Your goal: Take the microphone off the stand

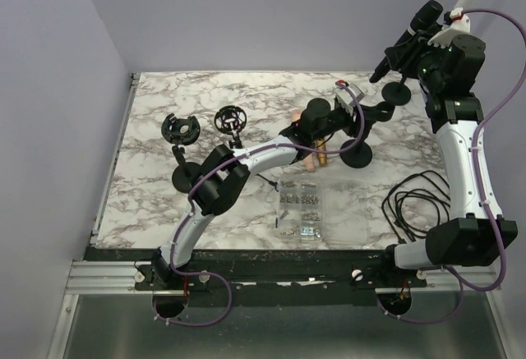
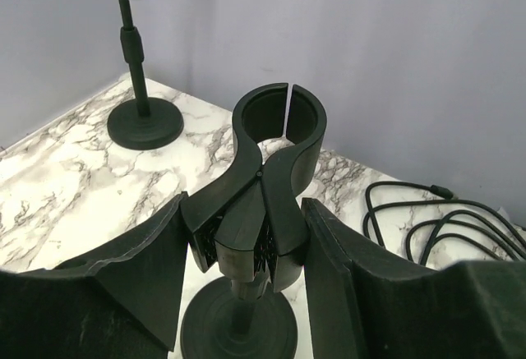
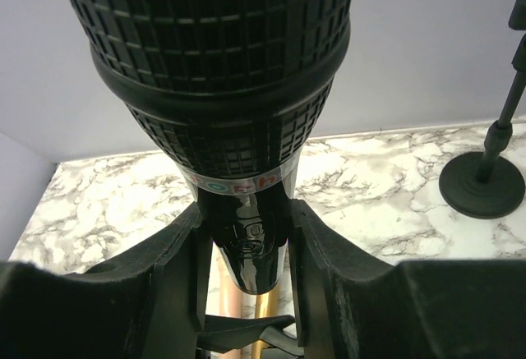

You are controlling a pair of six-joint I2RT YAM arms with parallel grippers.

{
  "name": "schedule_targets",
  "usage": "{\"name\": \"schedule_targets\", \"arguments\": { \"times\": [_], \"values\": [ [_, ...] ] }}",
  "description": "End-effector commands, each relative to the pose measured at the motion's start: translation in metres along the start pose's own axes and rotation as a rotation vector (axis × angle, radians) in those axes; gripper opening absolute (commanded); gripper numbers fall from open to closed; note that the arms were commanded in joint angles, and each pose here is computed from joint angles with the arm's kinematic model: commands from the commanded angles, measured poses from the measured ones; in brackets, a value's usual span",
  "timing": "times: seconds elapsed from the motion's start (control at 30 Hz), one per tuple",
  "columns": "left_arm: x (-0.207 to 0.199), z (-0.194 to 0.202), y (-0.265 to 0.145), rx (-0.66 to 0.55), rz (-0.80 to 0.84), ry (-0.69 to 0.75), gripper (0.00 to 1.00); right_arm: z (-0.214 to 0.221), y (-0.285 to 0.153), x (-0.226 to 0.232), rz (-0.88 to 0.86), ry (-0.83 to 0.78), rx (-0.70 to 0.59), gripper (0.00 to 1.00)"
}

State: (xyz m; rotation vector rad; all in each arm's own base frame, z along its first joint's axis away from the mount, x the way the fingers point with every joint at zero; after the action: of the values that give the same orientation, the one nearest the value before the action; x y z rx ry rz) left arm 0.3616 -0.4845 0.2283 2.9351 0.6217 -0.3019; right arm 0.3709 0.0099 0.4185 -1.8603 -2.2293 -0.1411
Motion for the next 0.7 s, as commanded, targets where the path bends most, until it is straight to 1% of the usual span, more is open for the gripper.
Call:
{"name": "schedule_targets", "arguments": {
  "times": [0.0, 0.1, 0.13, 0.17, 0.2, 0.23, 0.27, 0.3, 0.47, 0.67],
  "values": [
    [-0.010, 0.103, -0.018, 0.357, -0.063, -0.140, 0.00, -0.006, -0.007, 0.007, -0.022, 0.006, -0.040, 0.01],
    [-0.010, 0.099, -0.015, 0.381, -0.071, -0.153, 0.00, -0.004, -0.007, 0.008, -0.030, 0.013, -0.041, 0.01],
    [-0.012, 0.095, -0.014, 0.385, -0.068, -0.157, 0.02, -0.004, -0.007, 0.008, -0.032, 0.012, -0.041, 0.01],
    [-0.013, 0.092, -0.014, 0.393, -0.065, -0.162, 0.14, -0.004, -0.007, 0.008, -0.032, 0.013, -0.041, 0.01],
    [-0.014, 0.086, -0.013, 0.398, -0.061, -0.166, 0.29, -0.003, -0.007, 0.008, -0.031, 0.013, -0.041, 0.01],
    [-0.016, 0.079, -0.012, 0.401, -0.058, -0.172, 0.59, -0.003, -0.007, 0.007, -0.030, 0.013, -0.040, 0.01],
    [-0.018, 0.069, -0.010, 0.405, -0.051, -0.181, 0.84, -0.002, -0.007, 0.007, -0.031, 0.014, -0.040, 0.01],
    [-0.019, 0.061, -0.010, 0.413, -0.042, -0.189, 0.98, -0.001, -0.008, 0.007, -0.030, 0.015, -0.040, 0.01],
    [-0.026, 0.018, -0.009, 0.398, 0.001, -0.206, 0.99, 0.004, -0.009, 0.005, -0.020, 0.018, -0.033, 0.01],
    [-0.044, -0.030, -0.032, 0.358, 0.046, -0.187, 0.98, 0.010, -0.008, 0.004, -0.015, 0.033, -0.015, 0.01]
  ]
}}
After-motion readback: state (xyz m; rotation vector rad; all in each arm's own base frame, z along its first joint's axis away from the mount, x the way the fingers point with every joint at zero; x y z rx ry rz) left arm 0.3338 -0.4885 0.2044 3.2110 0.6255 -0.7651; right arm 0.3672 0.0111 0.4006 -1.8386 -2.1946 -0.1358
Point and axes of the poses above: each gripper's point midway between its finger pads, its own y axis out along the fingers, its own x axis along the line the jaws close on, z = x × y, the point moved 8 cm from there along -y, back along the fingers, and after that the axes turned 4 degrees about -y, right-handed, at the moved point
